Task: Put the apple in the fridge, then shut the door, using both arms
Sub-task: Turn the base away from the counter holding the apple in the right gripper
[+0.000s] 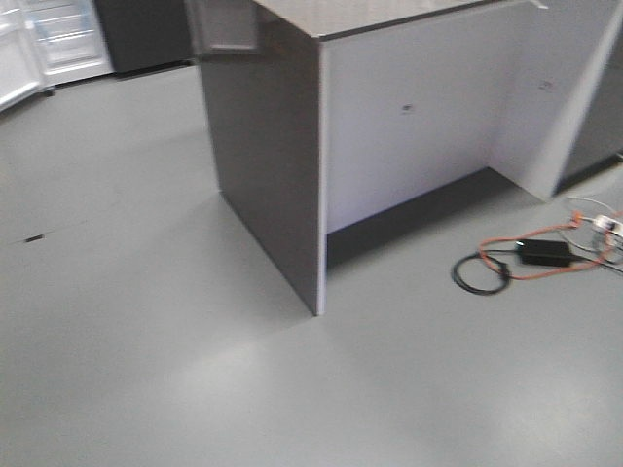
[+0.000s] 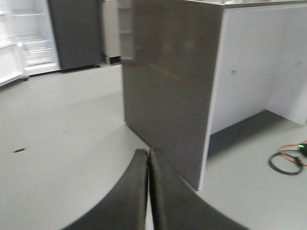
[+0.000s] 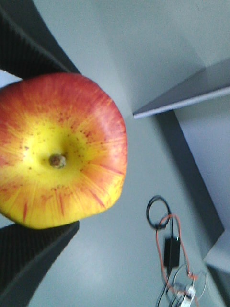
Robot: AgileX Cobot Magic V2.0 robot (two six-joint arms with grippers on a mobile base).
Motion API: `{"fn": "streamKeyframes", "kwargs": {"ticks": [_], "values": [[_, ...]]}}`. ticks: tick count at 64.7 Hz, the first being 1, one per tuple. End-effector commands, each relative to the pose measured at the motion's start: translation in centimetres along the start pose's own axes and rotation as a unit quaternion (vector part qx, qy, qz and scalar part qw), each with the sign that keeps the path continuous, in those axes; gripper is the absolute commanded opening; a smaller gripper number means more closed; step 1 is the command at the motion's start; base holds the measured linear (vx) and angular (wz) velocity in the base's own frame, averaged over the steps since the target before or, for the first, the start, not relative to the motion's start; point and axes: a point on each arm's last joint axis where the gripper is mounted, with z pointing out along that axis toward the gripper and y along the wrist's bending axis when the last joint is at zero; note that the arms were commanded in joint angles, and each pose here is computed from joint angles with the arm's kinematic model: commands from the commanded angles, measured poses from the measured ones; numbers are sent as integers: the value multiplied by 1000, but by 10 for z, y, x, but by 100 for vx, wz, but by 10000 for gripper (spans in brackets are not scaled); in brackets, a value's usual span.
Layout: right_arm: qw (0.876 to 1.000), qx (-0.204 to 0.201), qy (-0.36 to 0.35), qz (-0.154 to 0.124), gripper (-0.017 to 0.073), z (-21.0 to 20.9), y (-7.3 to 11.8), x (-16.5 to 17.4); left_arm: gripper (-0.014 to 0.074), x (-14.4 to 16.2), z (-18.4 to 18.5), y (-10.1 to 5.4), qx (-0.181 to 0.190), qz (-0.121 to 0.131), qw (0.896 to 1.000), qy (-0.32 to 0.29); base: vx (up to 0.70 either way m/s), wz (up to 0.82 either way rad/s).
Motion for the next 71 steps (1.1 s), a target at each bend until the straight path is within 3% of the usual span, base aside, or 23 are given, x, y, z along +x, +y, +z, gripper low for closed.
{"fn": "streamKeyframes", "kwargs": {"ticks": [1,31,71], "values": [[999,5,-46,1,246,-5,-1,-14,-6,0,1,-1,8,-2,999,-31,8,59],[999,5,-46,1,246,-5,-1,-14,-6,0,1,-1,8,-2,999,-31,11,57],[999,5,-46,1,246,-5,-1,-14,-6,0,1,-1,8,-2,999,-31,10,29]]}}
